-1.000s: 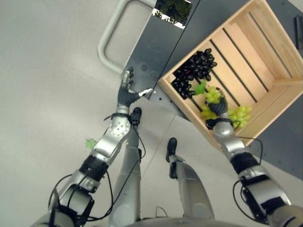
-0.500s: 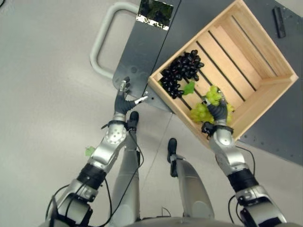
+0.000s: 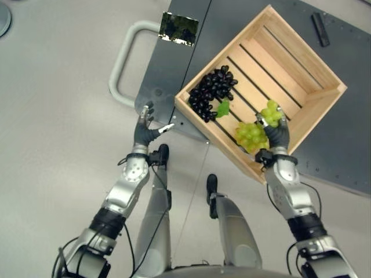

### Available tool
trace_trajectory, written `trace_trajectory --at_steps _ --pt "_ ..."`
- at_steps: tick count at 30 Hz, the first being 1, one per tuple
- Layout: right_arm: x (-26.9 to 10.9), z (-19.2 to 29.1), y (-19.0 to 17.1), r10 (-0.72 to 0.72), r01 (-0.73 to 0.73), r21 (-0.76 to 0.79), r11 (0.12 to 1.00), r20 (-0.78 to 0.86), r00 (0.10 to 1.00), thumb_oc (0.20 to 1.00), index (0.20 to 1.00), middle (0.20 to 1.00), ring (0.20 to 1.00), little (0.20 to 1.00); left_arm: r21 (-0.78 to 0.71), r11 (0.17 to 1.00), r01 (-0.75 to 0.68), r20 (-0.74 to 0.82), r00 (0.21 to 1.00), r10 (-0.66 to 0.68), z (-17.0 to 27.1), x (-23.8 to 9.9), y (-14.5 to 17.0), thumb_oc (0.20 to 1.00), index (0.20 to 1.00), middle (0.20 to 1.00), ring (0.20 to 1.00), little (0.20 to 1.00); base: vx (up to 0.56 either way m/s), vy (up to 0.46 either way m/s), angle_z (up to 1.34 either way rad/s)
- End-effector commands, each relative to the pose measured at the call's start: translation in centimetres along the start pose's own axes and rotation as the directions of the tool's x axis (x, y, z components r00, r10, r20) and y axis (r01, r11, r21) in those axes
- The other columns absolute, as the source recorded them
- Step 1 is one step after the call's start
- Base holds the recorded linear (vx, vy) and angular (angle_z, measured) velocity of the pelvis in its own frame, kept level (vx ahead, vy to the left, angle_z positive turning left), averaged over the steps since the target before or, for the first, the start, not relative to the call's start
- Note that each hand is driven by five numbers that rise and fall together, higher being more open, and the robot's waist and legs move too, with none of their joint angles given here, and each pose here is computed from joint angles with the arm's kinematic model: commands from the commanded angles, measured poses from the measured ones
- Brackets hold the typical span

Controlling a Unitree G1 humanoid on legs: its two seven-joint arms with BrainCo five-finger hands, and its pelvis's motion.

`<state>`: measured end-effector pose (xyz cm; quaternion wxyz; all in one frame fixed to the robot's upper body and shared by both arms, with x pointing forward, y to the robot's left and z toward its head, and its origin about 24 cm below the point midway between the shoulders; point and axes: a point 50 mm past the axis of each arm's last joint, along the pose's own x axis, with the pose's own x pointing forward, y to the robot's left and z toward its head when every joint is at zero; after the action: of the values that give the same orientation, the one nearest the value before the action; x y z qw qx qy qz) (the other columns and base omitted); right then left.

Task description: Pick up the fruits from the basket on one side to the basket on the other side

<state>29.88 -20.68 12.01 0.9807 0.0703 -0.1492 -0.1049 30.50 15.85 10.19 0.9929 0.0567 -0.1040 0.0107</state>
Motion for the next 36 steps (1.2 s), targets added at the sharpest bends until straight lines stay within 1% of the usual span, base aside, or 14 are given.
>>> trace_trajectory --at_steps 1,4,10,16,21,24,25,27,28,30,32,33,34,36 --pt "1.7 7.2 -1.3 0.041 -0.042 -0.002 0.999 0.3 0.953 0.2 0.2 0.2 0.2 0.2 -0.009 1.0 0.023 0.17 0.985 -0.021 3.5 0.8 0.4 1.0 1.0 1.0 1.0 1.0 0.0 0.004 -0.06" --pt "2.5 9.2 -1.4 0.093 -0.079 -0.056 0.995 0.344 0.934 0.2 0.2 0.2 0.2 0.2 0.003 0.999 0.049 0.19 0.981 -0.049 4.0 0.9 0.5 1.0 1.0 1.0 1.0 1.0 0.0 -0.011 -0.03" --pt "3.9 12.9 0.2 0.249 -0.198 -0.164 0.966 0.406 0.879 0.2 0.2 0.2 0.2 0.2 0.012 0.991 0.135 0.221 0.966 -0.134 5.1 1.5 -0.4 1.0 1.0 1.0 1.0 1.0 0.0 0.0 0.0" --pt "4.7 14.2 2.8 0.398 -0.316 -0.26 0.912 0.382 0.834 0.2 0.2 0.2 0.2 0.2 0.01 0.98 0.201 0.246 0.949 -0.197 6.0 2.1 -1.7 1.0 1.0 1.0 1.0 1.0 0.02 -0.012 0.0" --pt "5.6 13.4 5.9 0.509 -0.424 -0.308 0.852 0.295 0.809 0.2 0.2 0.2 0.2 0.2 0.03 0.953 0.302 0.243 0.922 -0.3 6.3 2.5 -3.9 1.0 1.0 1.0 1.0 1.0 0.02 -0.014 -0.01" --pt "6.0 12.8 7.1 0.534 -0.452 -0.315 0.834 0.259 0.805 0.2 0.2 0.2 0.2 0.2 0.041 0.942 0.334 0.246 0.91 -0.334 6.6 2.7 -5.0 1.0 1.0 1.0 1.0 1.0 0.0 0.0 0.0" --pt "6.4 12.2 8.3 0.549 -0.472 -0.314 0.824 0.233 0.803 0.2 0.2 0.2 0.2 0.2 0.051 0.932 0.359 0.244 0.9 -0.36 6.7 2.8 -5.9 1.0 1.0 1.0 1.0 1.0 0.02 -0.015 0.05" --pt "6.5 11.9 8.7 0.549 -0.476 -0.31 0.823 0.22 0.806 0.2 0.2 0.2 0.2 0.2 0.061 0.929 0.365 0.246 0.896 -0.369 6.8 3.0 -6.3 1.0 1.0 1.0 1.0 1.0 0.01 -0.01 0.04" --pt "6.6 11.1 9.7 0.554 -0.489 -0.297 0.82 0.198 0.808 0.2 0.2 0.2 0.2 0.2 0.062 0.924 0.378 0.245 0.892 -0.381 6.9 3.2 -7.2 1.0 1.0 1.0 1.0 1.0 0.0 0.0 0.0" --pt "6.6 10.6 10.1 0.554 -0.495 -0.287 0.82 0.187 0.811 0.2 0.2 0.2 0.2 0.2 0.066 0.923 0.38 0.246 0.89 -0.384 7.0 3.4 -7.4 1.0 1.0 1.0 1.0 1.0 0.0 0.0 0.0" --pt "6.1 9.0 12.1 0.582 -0.54 -0.252 0.803 0.143 0.8 0.2 0.2 0.2 0.2 0.2 0.061 0.913 0.402 0.234 0.884 -0.405 6.9 3.6 -8.8 1.0 1.0 1.0 1.0 1.0 0.0 0.0 0.0" --pt "6.1 9.0 12.2 0.583 -0.54 -0.252 0.803 0.144 0.8 0.2 0.2 0.2 0.2 0.2 0.061 0.914 0.402 0.234 0.884 -0.405 7.0 3.7 -8.8 1.0 1.0 1.0 1.0 1.0 0.0 0.0 0.0" --pt "5.6 7.8 13.4 0.598 -0.567 -0.222 0.793 0.111 0.794 0.2 0.2 0.2 0.2 0.2 0.036 0.906 0.421 0.212 0.883 -0.418 6.6 3.7 -9.7 1.0 1.0 1.0 1.0 1.0 0.0 0.0 0.0" --pt "5.1 6.9 14.3 0.604 -0.581 -0.188 0.792 0.095 0.792 0.2 0.2 0.2 0.2 0.2 -0.005 0.905 0.425 0.191 0.889 -0.417 6.3 3.8 -10.3 1.0 1.0 1.0 1.0 1.0 0.0 0.0 0.0"
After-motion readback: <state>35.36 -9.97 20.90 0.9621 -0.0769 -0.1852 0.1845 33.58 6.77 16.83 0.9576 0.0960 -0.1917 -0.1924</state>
